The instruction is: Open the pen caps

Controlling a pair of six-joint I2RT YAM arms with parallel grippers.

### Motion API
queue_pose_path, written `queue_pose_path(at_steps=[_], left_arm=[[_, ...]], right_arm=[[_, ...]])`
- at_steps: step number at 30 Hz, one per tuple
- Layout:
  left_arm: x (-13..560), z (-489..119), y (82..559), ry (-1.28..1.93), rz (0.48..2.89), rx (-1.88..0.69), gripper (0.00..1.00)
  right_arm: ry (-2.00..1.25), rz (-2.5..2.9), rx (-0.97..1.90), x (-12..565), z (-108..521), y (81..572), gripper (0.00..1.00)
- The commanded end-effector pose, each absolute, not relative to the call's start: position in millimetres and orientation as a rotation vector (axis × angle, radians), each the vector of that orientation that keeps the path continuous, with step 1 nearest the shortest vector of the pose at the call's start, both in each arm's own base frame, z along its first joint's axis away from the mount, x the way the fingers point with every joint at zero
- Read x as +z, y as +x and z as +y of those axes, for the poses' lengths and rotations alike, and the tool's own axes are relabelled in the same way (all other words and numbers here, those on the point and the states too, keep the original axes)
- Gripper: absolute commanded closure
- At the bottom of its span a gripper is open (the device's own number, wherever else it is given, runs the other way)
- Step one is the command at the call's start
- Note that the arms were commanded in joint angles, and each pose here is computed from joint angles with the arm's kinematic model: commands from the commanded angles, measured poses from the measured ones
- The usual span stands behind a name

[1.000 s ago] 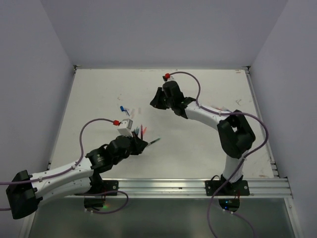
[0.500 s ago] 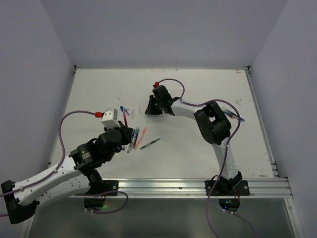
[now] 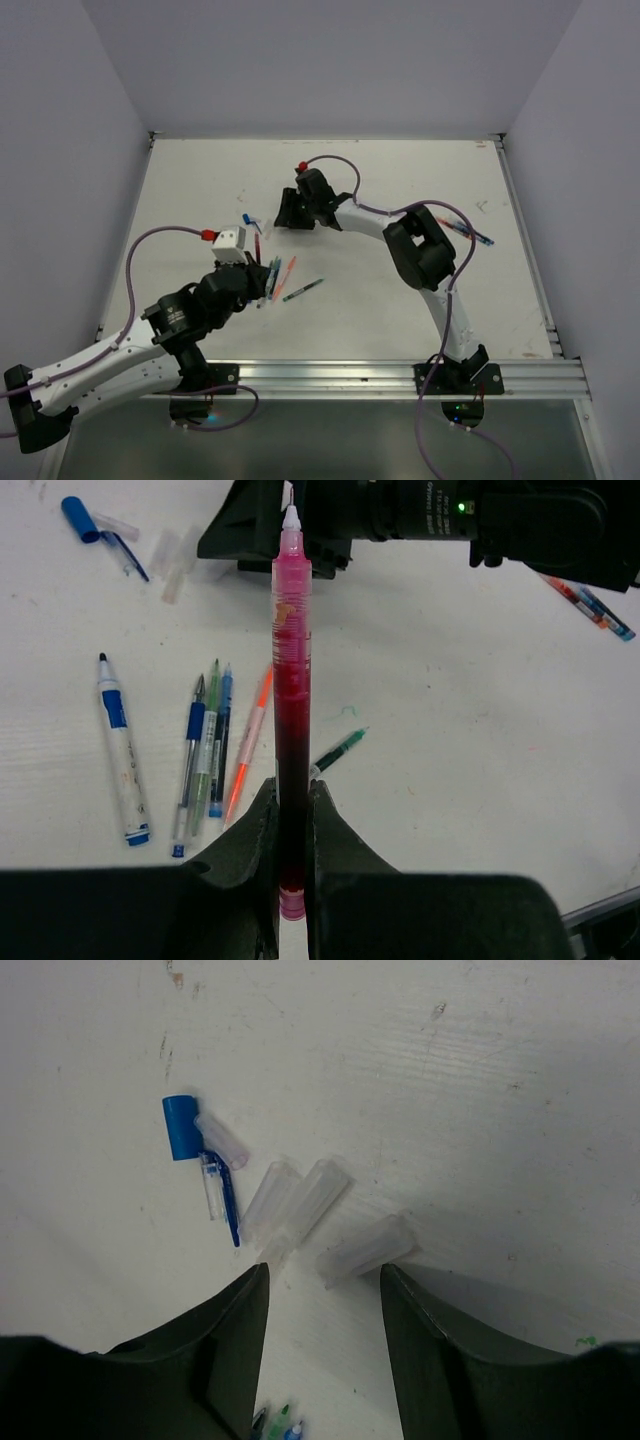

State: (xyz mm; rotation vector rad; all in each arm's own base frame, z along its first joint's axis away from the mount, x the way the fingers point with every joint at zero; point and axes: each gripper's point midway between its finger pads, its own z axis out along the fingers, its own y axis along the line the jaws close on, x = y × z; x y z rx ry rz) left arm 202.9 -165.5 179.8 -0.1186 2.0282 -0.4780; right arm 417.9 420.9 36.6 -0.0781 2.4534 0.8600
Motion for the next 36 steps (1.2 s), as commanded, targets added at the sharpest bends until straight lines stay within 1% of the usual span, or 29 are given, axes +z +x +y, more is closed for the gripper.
queue_pose_path(at_steps=[1, 4, 5, 7, 8, 10, 11, 13, 14, 15, 16, 17, 18, 19, 21, 22, 26, 32, 36], left_arm=[[181.8, -189.5, 198.9, 0.005, 2.016, -0.585, 1.00], [175.6, -211.2, 194.6, 0.119, 2.016, -0.663, 1.00], [175.3, -225.5, 188.8, 0.176, 2.008, -0.743, 1.00], [164.7, -242.5, 178.7, 0.274, 2.031, -0.819, 1.00], [162.0, -250.0, 177.4, 0.294, 2.015, -0.859, 1.00], [143.5, -260.9, 171.7, 0.357, 2.059, -0.886, 1.00], [148.6, -275.0, 168.0, 0.393, 2.018, -0.972, 1.00], [128.7, -289.4, 157.3, 0.472, 2.075, -1.033, 1.00], [126.5, -296.1, 156.4, 0.483, 2.064, -1.067, 1.00], [122.4, -300.7, 154.7, 0.498, 2.072, -1.087, 1.00], [106.1, -305.4, 150.9, 0.530, 2.121, -1.090, 1.00], [105.0, -310.4, 152.0, 0.536, 2.121, -1.102, 1.00], [98.5, -312.9, 151.5, 0.547, 2.142, -1.101, 1.00], [83.8, -315.6, 150.3, 0.567, 2.192, -1.086, 1.00], [77.4, -321.1, 153.3, 0.581, 2.222, -1.066, 1.00], [65.7, -320.0, 157.5, 0.567, 2.262, -1.019, 1.00], [50.9, -313.9, 173.5, 0.513, 2.306, -0.888, 1.00], [31.7, -297.0, 199.2, 0.419, 2.361, -0.667, 1.00], [10.3, -271.5, 217.1, 0.304, 2.433, -0.518, 1.00]], right_arm=[[-0.090, 2.422, 0.854, 54.5, 423.7, 425.4, 0.47], [-0.052, 2.404, 0.788, 69.7, 404.8, 430.2, 0.46], [-0.013, 2.387, 0.773, 84.5, 387.7, 432.3, 0.46], [0.057, 2.362, 0.736, 104.3, 361.7, 435.1, 0.46], [0.104, 2.327, 0.719, 127.0, 334.5, 436.7, 0.46], [0.132, 2.308, 0.670, 142.2, 302.3, 434.1, 0.45], [0.164, 2.265, 0.655, 165.8, 274.0, 431.8, 0.45], [0.164, 2.270, 0.593, 175.4, 241.4, 423.0, 0.44], [0.191, 2.280, 0.554, 173.1, 218.3, 420.3, 0.44], [0.193, 2.263, 0.543, 189.8, 203.5, 409.7, 0.44], [0.182, 2.259, 0.520, 193.7, 191.7, 403.8, 0.44], [0.203, 2.278, 0.488, 184.9, 174.8, 397.1, 0.43], [0.205, 2.244, 0.486, 200.4, 164.2, 388.7, 0.43], [0.200, 2.243, 0.470, 199.9, 156.6, 384.3, 0.42], [0.223, 2.255, 0.451, 194.1, 139.7, 374.1, 0.42], [0.223, 2.239, 0.448, 200.0, 133.6, 370.2, 0.42], [0.252, 2.244, 0.434, 194.5, 116.0, 362.6, 0.42], [0.262, 2.265, 0.449, 188.4, 111.4, 361.1, 0.42], [0.264, 2.267, 0.443, 189.5, 107.0, 362.1, 0.42]])
